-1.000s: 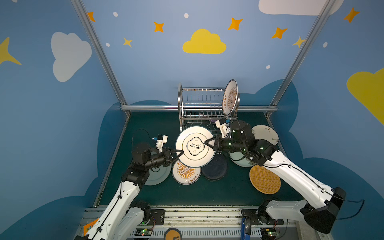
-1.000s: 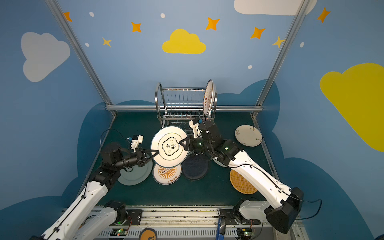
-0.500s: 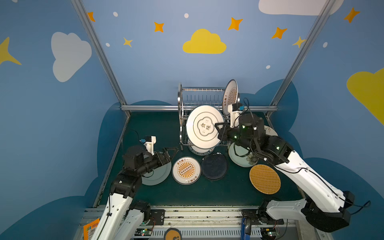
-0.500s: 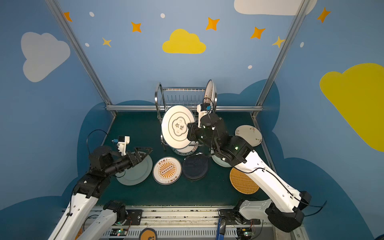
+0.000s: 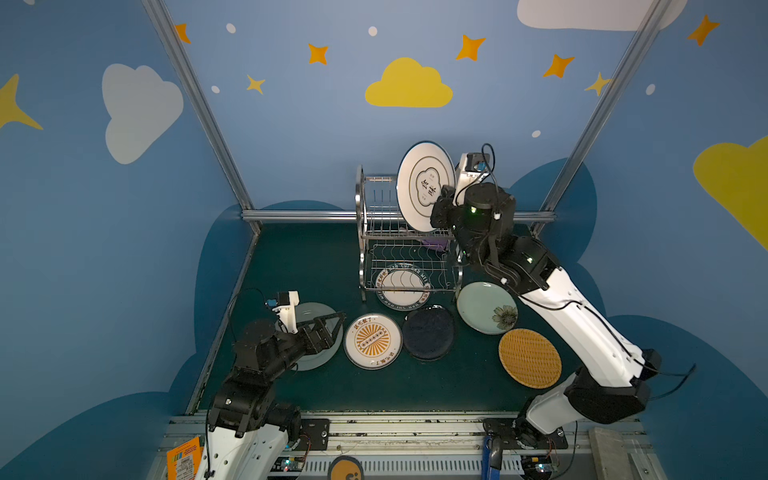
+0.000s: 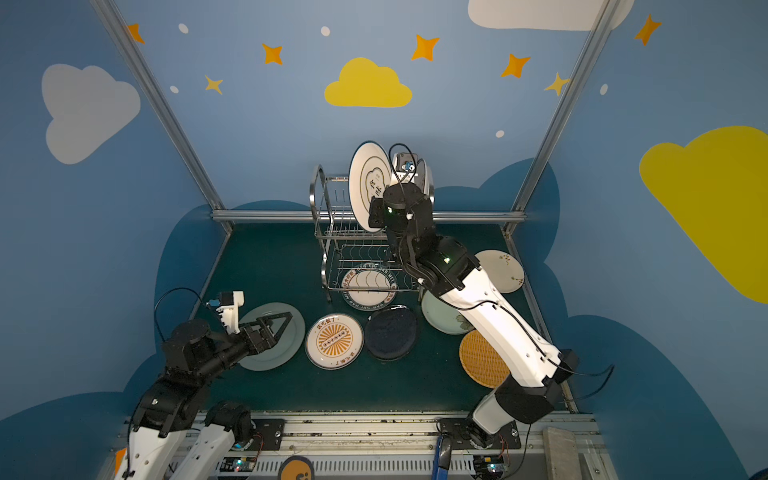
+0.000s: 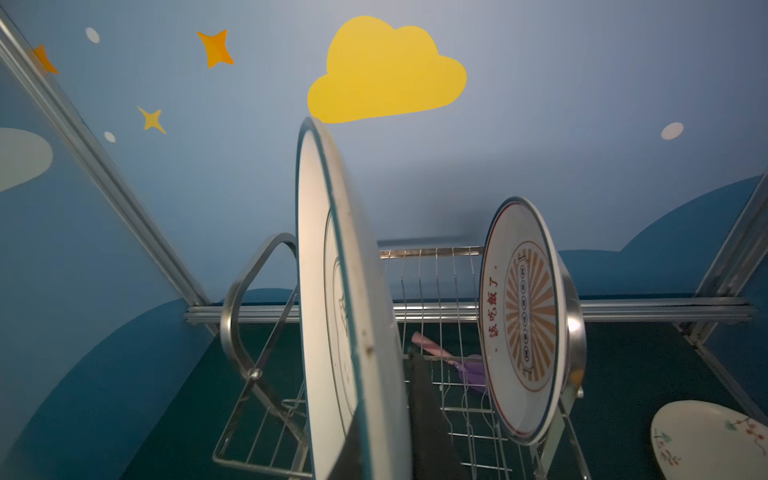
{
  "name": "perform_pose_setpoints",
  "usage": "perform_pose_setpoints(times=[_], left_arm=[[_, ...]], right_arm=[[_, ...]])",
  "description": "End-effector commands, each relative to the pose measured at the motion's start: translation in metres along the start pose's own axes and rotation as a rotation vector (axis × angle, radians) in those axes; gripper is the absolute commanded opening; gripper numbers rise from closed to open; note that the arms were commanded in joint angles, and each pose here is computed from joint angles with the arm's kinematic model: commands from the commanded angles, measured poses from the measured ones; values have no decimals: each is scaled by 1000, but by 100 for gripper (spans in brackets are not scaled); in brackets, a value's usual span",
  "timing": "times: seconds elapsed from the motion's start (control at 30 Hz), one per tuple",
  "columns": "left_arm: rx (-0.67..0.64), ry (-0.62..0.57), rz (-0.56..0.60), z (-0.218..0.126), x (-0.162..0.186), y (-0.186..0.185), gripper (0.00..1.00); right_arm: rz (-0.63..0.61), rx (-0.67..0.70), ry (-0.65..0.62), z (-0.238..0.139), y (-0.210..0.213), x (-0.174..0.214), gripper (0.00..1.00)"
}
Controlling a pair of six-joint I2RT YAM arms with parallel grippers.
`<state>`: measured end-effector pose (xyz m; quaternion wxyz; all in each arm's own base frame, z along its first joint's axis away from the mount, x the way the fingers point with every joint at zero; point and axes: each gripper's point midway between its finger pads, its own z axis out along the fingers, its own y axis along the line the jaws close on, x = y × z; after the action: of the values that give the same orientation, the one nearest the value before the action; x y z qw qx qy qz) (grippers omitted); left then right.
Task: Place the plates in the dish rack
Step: 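Lift cloud-outline plate to rack top with right gripper while left gripper draws back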
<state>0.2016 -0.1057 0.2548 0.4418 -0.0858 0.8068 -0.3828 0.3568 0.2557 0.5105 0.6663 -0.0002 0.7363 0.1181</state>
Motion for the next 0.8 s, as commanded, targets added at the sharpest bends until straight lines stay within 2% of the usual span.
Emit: perform_pose_setpoints(times=[0.0, 0.23, 0.53, 0.77], left_arm=[[-56, -47, 23, -8, -3, 10, 100], [64, -94, 60, -17, -4, -9, 100], [105, -299, 98, -38, -22, -9, 100], [188, -211, 97, -28, -15, -22, 100]], right_arm=[[-11, 123, -149, 0, -17, -47, 0], [-114, 240, -166, 29, -24, -54, 0], [-204, 338, -147, 59, -36, -43, 0], [-239, 404, -107, 76, -47, -25, 0]])
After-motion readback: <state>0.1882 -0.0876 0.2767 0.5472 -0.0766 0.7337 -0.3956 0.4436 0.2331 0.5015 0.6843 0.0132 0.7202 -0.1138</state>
